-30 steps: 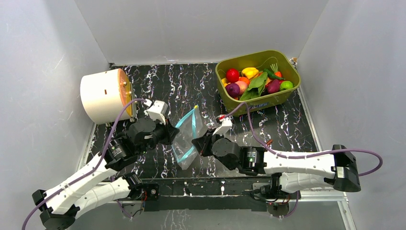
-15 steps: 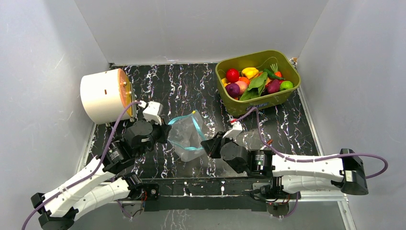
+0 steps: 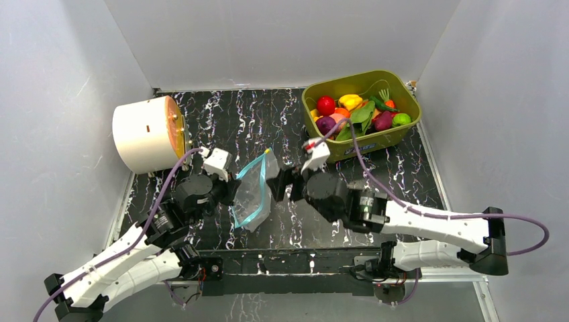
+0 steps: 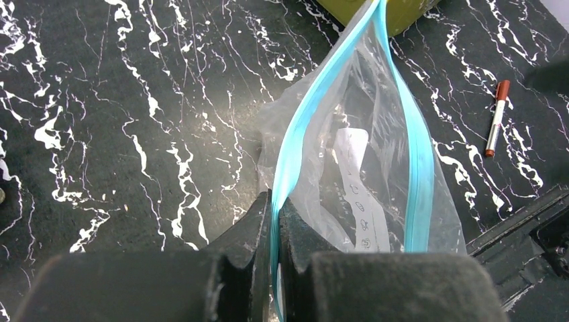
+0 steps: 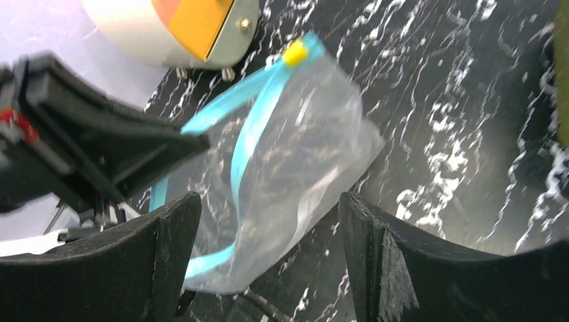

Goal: Place the food in the zip-top bag and seal the zipper
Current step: Open the zipper of the food storage bag, then pick up the fake vegetable from the bin.

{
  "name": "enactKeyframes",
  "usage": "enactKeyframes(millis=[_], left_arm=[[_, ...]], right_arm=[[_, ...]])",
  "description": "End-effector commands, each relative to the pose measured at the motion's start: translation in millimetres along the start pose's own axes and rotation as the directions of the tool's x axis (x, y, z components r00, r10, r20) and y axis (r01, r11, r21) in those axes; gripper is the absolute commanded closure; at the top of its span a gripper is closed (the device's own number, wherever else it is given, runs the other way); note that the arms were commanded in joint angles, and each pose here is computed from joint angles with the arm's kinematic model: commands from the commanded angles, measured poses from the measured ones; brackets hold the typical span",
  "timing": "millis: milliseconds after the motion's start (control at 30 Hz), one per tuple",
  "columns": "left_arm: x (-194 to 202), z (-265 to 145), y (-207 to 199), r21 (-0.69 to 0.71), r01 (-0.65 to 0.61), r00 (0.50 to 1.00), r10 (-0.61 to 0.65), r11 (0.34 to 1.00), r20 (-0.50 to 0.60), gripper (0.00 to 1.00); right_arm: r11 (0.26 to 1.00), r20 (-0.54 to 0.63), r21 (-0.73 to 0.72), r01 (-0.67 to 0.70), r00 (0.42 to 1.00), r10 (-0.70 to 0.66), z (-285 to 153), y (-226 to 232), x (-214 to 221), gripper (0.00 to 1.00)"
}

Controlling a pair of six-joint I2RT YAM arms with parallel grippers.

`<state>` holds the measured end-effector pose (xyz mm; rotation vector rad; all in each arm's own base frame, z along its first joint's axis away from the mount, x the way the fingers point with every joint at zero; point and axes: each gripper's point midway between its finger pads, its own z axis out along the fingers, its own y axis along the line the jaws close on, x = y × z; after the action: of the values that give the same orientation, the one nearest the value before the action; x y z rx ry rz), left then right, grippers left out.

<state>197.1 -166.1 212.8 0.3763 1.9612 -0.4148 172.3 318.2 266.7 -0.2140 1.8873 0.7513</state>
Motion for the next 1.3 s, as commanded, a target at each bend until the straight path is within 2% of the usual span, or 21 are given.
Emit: enactKeyframes(millis=[0,100,200,367,433,567,667,900,1000,1100,1167,1200,1267], left_arm=[[-16,-8,-4,0.036,-0.041,0.998,0.039,0.999,0.055,1.00],[-16,-11,-4,0.043,-0.070,0.997,0.068,0.997,0.043,1.00],[-8,-11,-2,0.045,-0.069,0.997,0.068,0.997,0.028,1.00],[-9,-11,-7,0.078,-0.067,0.996,0.063,0.995,0.057,1.00],[-9,-9,-7,0.078,-0.083,0.995,0.079,0.994,0.055,1.00],[-6,-7,-9,0.084,-0.096,0.995,0.093,0.992,0.036,1.00],[-6,-7,-11,0.094,-0.100,0.995,0.098,0.991,0.033,1.00],[-10,-11,-10,0.098,-0.099,0.994,0.093,0.990,0.061,1.00],[-12,-13,-9,0.094,-0.095,0.994,0.089,0.991,0.070,1.00],[-12,-14,-9,0.096,-0.094,0.993,0.087,0.991,0.076,1.00],[-12,-14,-10,0.105,-0.096,0.993,0.088,0.990,0.078,1.00],[-13,-15,-10,0.107,-0.096,0.993,0.087,0.990,0.080,1.00],[-14,-16,-10,0.106,-0.092,0.993,0.084,0.990,0.084,1.00]], right_arm=[[0.991,0.033,0.050,0.121,0.992,-0.123,20,-27,-60,0.26],[0.983,0.012,0.097,0.154,0.988,-0.156,36,-53,-82,0.27],[0.952,0.010,0.211,0.221,0.974,-0.228,47,-82,-106,0.27],[0.834,-0.041,0.481,0.270,0.957,-0.287,55,-151,-145,0.28],[0.798,-0.056,0.548,0.250,0.963,-0.263,61,-177,-149,0.29],[0.786,-0.074,0.583,0.204,0.977,-0.199,79,-210,-151,0.31],[0.727,-0.070,0.674,0.133,0.991,-0.116,82,-249,-156,0.32],[0.616,0.108,0.784,-0.082,0.994,-0.005,93,-304,-180,0.16],[0.532,0.160,0.834,-0.149,0.987,0.026,95,-329,-179,0.14],[0.449,0.162,0.876,-0.179,0.984,0.076,103,-360,-169,0.14],[0.368,0.172,0.908,-0.201,0.979,0.110,102,-377,-159,0.15],[0.274,0.169,0.942,-0.195,0.979,0.115,90,-392,-152,0.15],[0.234,0.151,0.956,-0.178,0.980,0.128,85,-409,-144,0.15]])
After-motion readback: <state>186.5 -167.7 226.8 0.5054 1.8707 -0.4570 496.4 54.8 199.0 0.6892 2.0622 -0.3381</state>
